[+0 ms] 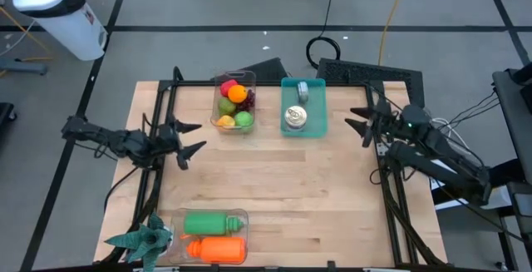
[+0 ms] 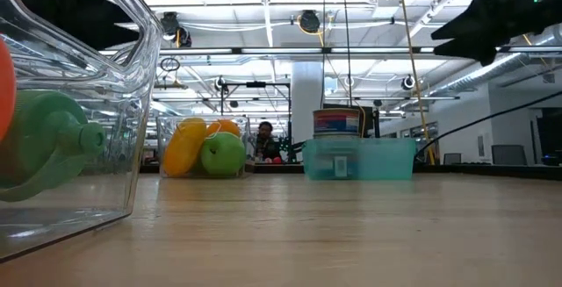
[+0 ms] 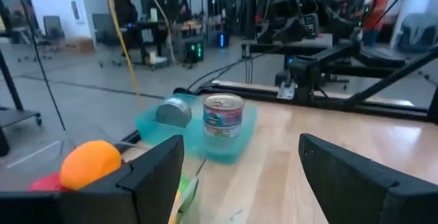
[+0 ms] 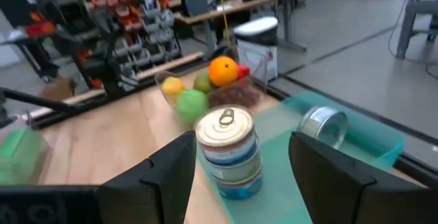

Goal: Pick & Place Food Item
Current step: Return to Home Position

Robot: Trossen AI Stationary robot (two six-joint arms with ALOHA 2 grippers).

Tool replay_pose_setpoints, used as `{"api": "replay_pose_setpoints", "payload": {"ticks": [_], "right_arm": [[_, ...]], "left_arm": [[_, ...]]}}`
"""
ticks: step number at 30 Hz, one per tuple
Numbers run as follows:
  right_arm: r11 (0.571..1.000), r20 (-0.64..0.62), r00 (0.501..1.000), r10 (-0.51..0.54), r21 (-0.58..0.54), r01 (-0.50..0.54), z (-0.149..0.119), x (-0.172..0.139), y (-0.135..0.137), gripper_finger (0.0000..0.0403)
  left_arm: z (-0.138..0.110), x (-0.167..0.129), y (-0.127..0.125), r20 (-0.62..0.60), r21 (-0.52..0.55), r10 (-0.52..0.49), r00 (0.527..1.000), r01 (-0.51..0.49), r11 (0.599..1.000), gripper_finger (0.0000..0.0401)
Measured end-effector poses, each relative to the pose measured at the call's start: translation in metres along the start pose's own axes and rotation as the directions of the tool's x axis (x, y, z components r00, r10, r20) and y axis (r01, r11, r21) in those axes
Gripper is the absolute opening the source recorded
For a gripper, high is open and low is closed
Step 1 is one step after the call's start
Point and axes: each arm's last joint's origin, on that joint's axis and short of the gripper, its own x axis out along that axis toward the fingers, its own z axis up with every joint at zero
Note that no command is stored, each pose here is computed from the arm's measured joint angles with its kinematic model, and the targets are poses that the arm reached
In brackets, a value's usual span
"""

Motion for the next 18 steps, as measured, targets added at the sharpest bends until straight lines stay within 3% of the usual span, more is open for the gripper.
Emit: {"api": "replay_pose_setpoints", "payload": {"ticks": [5, 11, 18], "right_arm": [[0.998, 0.05, 0.997, 0.057, -0.013, -0.057, -0.006, -0.008, 0.005, 0.0219], [0.989, 0.065, 0.987, 0.148, -0.022, -0.147, -0.022, -0.006, 0.008, 0.0219], [0.957, 0.12, 0.95, 0.289, -0.021, -0.288, -0.038, 0.005, 0.015, 0.0219]], "left_arm": [[-0.023, 0.0, 0.003, 0.03, -0.055, 0.007, 1.0, -0.005, 0.998, 0.0294], [-0.053, 0.006, 0.0, 0.004, -0.102, -0.138, 0.99, 0.138, 0.985, 0.0294], [-0.047, 0.004, 0.003, 0.064, -0.01, -0.167, 0.984, 0.168, 0.986, 0.0294]]}}
